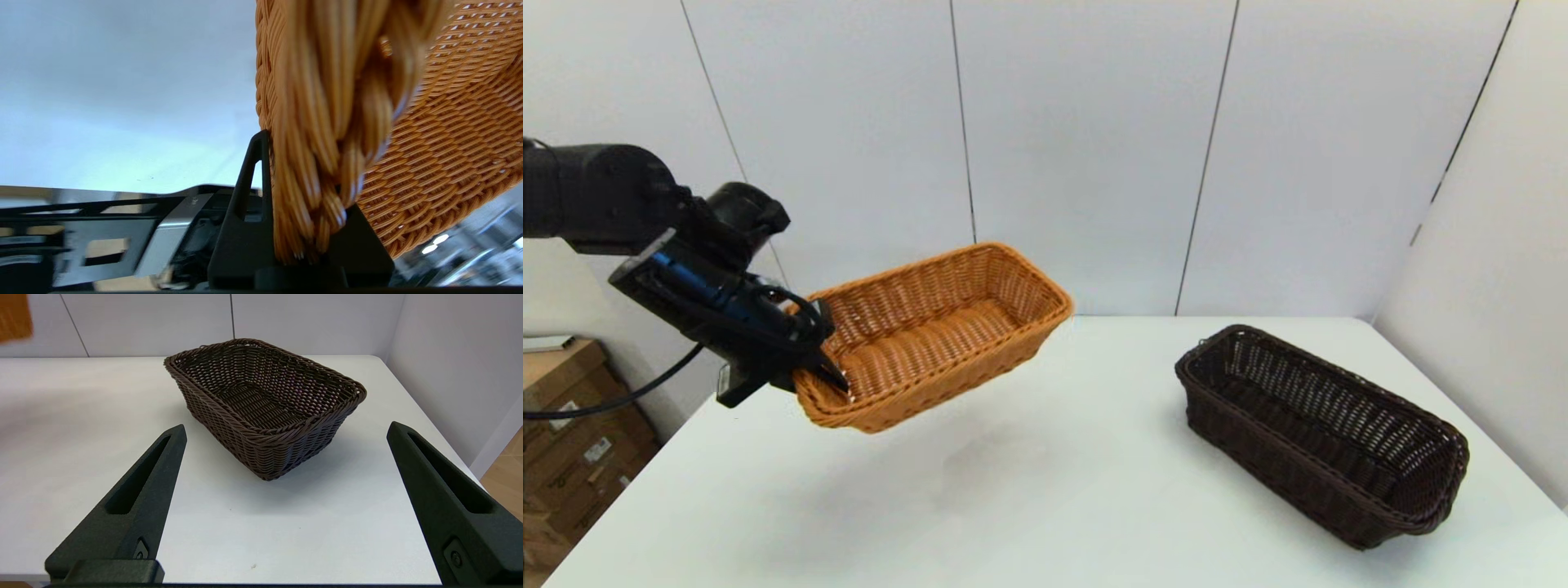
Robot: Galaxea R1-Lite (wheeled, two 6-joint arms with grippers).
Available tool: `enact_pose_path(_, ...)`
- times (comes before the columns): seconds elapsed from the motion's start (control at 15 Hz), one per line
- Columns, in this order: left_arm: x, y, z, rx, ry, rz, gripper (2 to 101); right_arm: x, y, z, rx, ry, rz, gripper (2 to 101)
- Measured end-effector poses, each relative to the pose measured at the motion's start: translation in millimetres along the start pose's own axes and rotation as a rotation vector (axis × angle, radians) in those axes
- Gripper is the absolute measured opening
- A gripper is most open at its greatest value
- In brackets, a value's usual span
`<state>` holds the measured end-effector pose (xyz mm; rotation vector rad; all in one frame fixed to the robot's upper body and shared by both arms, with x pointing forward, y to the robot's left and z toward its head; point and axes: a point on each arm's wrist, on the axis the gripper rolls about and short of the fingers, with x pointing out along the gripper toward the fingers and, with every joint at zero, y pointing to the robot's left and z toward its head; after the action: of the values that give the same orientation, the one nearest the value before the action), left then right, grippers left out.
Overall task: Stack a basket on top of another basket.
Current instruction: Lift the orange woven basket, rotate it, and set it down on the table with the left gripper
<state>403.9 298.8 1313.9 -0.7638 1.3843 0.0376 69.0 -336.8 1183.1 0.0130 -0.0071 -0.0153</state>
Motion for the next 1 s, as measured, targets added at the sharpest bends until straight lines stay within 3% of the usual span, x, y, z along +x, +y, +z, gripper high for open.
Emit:
enact_pose_path(0.47,-29,-23,7,0.349,0.056,-0.058,15.1,0,0.0,0,0.0,0.0,0.0,97.3)
enact_pose_path(0.73,-1,-28,21,0.504,0.119,-0.069,15.1,0,0.0,0,0.0,0.0,0.0,97.3)
enact_pose_path(1.0,47,-38,29,0.574,0.21,-0.042,15.1,0,0.0,0,0.0,0.0,0.0,97.3)
